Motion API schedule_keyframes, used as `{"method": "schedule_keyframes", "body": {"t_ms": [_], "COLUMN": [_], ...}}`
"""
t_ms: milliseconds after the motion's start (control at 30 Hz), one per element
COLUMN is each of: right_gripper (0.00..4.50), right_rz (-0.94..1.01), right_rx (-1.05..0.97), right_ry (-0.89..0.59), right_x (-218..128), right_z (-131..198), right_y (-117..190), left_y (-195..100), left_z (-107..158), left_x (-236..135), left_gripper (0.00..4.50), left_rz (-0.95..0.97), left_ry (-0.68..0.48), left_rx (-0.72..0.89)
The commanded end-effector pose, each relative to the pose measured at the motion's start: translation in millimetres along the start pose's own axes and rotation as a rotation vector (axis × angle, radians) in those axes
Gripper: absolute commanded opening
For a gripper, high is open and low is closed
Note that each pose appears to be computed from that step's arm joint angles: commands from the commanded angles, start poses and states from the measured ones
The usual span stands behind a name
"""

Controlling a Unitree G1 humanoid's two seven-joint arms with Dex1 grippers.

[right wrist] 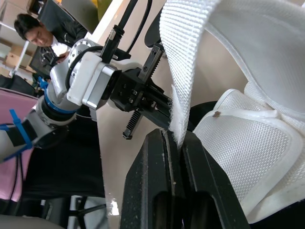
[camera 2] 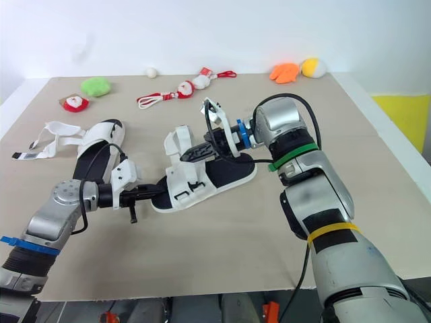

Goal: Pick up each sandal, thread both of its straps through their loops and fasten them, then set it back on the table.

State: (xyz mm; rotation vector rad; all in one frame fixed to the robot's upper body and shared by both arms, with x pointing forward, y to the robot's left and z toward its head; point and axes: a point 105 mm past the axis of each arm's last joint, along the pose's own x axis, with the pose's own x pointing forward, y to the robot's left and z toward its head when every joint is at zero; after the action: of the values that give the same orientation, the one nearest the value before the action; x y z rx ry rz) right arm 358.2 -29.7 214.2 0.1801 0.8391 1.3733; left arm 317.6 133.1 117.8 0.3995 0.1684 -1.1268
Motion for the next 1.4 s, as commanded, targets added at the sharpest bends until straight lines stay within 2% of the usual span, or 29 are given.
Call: {"method": "schedule_keyframes", "body": {"t_ms": [33, 700, 1267, 1400], "right_gripper": [0.11, 0.11, 0.11, 0.11], "right_rz": [0.029, 0.07, -0.023, -0.07], "right_rx": [-0.034, -0.03, -0.093, -0.165], "right_ry": [-0.013, -0.005, 0.146, 0.181], "right_x": [-7, -15, -4, -1], "right_z": [12, 15, -14, -16], "right_y": [13, 24, 1, -6], "left_y": [-9, -8, -11, -11], "left_z": [-25, -25, -25, -25], "left_x": [5, 6, 8, 8], "left_gripper": [0.0, 0.0, 0.0, 0.0], "left_rz": [-0.025, -0.029, -0.029, -0.026], "left_ry": [0.084, 0.084, 0.084, 0.082], "left_rx": [-0.071, -0.064, -0.064, -0.066]}}
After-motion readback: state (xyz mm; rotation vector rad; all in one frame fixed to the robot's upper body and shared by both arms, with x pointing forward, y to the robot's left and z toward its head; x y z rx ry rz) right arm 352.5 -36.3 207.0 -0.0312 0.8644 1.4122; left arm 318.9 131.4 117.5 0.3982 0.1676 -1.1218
